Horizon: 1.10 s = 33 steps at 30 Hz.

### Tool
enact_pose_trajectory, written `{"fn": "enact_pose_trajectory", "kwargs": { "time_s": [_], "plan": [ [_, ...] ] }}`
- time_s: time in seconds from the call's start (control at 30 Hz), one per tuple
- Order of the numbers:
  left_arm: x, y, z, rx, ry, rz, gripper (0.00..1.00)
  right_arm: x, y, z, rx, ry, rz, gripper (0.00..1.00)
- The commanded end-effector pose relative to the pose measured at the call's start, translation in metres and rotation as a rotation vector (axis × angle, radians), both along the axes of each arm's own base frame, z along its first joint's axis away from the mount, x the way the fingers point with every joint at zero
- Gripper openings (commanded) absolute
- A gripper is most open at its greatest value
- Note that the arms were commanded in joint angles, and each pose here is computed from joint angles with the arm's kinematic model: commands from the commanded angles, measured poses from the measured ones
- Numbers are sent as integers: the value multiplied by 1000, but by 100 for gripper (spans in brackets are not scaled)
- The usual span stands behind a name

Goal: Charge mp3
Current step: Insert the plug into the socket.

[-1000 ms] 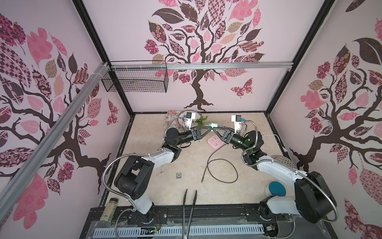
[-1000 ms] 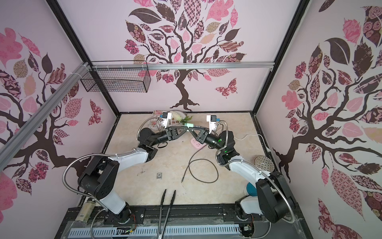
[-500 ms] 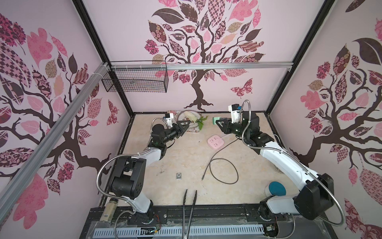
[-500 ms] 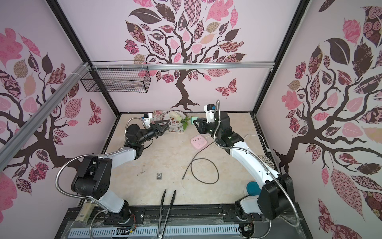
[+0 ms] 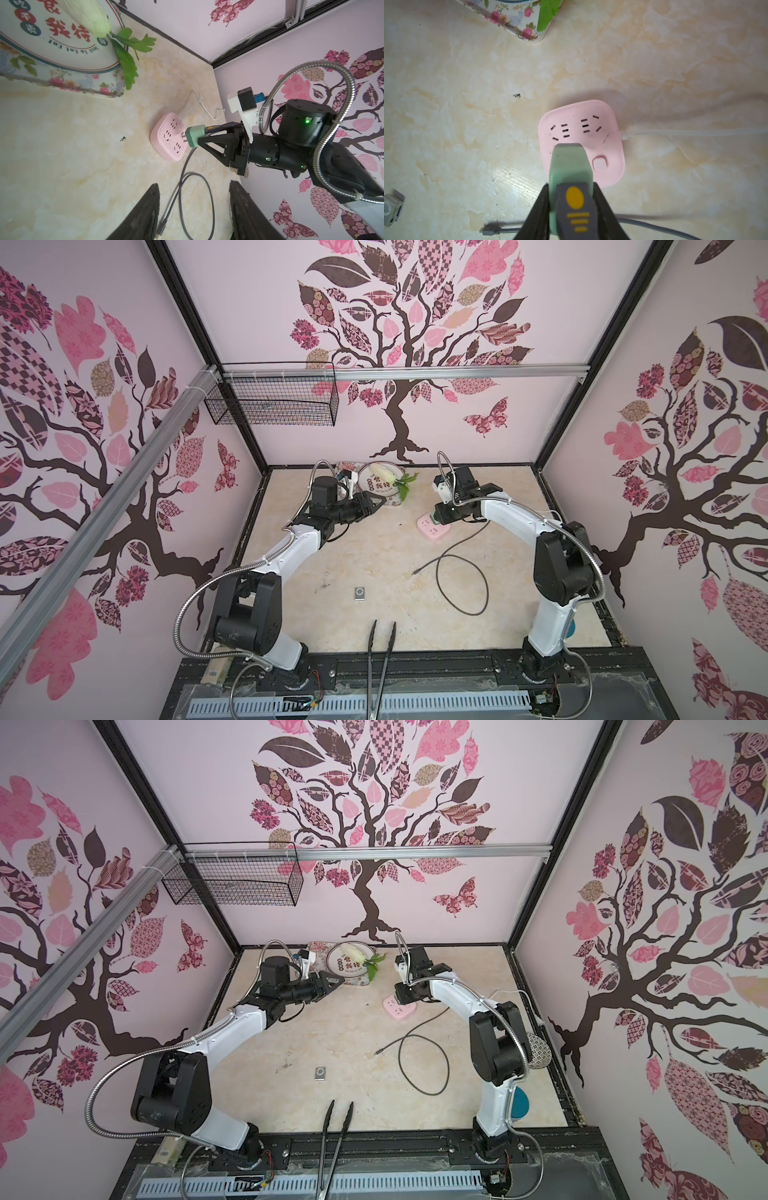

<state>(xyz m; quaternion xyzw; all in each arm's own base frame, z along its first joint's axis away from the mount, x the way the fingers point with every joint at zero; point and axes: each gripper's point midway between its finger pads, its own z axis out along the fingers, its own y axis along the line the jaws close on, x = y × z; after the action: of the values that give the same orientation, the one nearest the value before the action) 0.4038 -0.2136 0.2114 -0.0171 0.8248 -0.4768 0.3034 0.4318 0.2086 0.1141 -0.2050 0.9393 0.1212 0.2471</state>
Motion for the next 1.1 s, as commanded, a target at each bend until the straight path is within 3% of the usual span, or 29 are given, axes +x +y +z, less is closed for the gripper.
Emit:
{"fn": "enact_pose_trajectory", "kwargs": {
  "time_s": [0.0, 0.63, 1.07],
  "plan": [
    [5, -1, 1, 31, -23, -24, 56, 7, 15, 3, -34, -27, 94, 0],
    [13, -5, 1, 5, -24, -32, 55, 29, 14, -24, -149, -72, 141, 0],
    [12, -4, 3, 9, -29, -24, 55, 11, 29, -37, -141, -10, 230, 0]
  ]
}}
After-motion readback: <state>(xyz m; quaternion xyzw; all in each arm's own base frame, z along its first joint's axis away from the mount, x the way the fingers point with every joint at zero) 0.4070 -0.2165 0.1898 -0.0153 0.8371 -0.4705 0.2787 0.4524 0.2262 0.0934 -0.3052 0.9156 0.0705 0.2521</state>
